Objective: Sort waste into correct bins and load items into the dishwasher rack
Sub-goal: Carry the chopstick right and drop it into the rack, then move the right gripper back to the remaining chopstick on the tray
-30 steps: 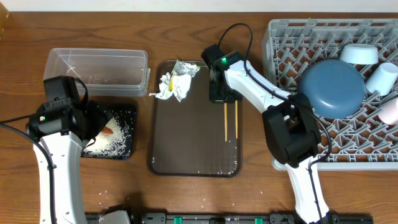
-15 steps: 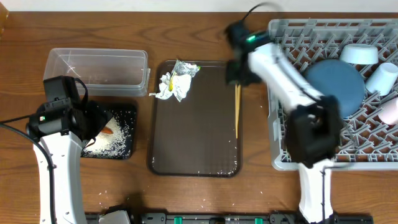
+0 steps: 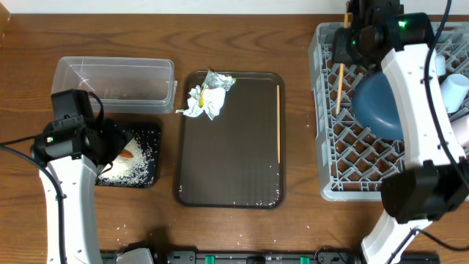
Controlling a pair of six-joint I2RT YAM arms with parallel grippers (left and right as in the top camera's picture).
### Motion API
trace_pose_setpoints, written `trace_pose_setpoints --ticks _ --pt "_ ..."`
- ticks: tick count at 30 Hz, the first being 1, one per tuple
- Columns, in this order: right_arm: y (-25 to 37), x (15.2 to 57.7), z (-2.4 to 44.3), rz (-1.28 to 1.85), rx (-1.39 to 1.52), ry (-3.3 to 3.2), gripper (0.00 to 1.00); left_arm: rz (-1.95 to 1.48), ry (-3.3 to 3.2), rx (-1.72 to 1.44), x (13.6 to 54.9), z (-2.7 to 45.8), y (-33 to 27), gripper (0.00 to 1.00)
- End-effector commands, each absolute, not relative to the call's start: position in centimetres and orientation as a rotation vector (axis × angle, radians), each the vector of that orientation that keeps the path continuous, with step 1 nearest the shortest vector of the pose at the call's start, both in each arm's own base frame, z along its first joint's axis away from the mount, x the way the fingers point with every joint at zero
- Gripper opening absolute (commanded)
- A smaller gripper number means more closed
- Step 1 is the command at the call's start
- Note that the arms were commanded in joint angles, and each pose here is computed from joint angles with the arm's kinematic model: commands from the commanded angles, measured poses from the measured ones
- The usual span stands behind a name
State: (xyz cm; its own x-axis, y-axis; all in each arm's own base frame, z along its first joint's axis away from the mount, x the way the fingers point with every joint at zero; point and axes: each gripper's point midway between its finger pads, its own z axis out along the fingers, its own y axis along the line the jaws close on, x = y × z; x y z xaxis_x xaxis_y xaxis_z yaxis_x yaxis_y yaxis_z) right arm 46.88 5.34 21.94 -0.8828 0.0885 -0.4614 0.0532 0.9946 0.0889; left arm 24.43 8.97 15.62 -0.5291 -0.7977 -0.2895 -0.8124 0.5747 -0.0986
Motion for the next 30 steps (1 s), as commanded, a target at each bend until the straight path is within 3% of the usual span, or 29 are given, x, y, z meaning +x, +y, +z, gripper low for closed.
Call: trace_pose_setpoints --ticks 1,5,9,10,13,14,15,23,30 --pt "3.7 47.4 18.6 0.022 0.070 2.727 0.01 0.088 2.489 -1.339 24.5 15.9 9.4 0.98" --pt "3.6 47.8 16.5 0.016 0.074 2.767 0.02 0.088 2.489 -1.339 24.5 15.9 9.4 0.99" --pt "3.9 47.8 15.5 0.026 0.068 2.791 0.09 0.088 2.489 -1.339 24.5 15.9 9.4 0.99" --pt "4.0 47.8 15.5 0.030 0.064 2.794 0.19 0.088 2.489 -1.339 24.5 15.9 9.4 0.98" --pt "4.6 47.7 15.5 0.033 0.049 2.796 0.64 0.088 2.489 -1.339 24.5 15.9 9.4 0.99" --pt "4.9 47.6 15.5 0.035 0.052 2.799 0.75 0.088 2.489 -1.339 24.5 15.9 9.4 0.99" --pt "5.1 47.5 15.4 0.038 0.052 2.803 0.80 0.088 2.489 -1.339 24.5 15.9 9.4 0.98" --pt "10.3 45.4 15.2 0.228 0.069 2.871 0.81 0.088 2.489 -1.339 24.5 15.9 9.4 0.98" --pt "14.8 44.2 15.1 0.185 0.075 2.871 0.84 0.088 2.489 -1.339 24.5 15.9 9.4 0.98"
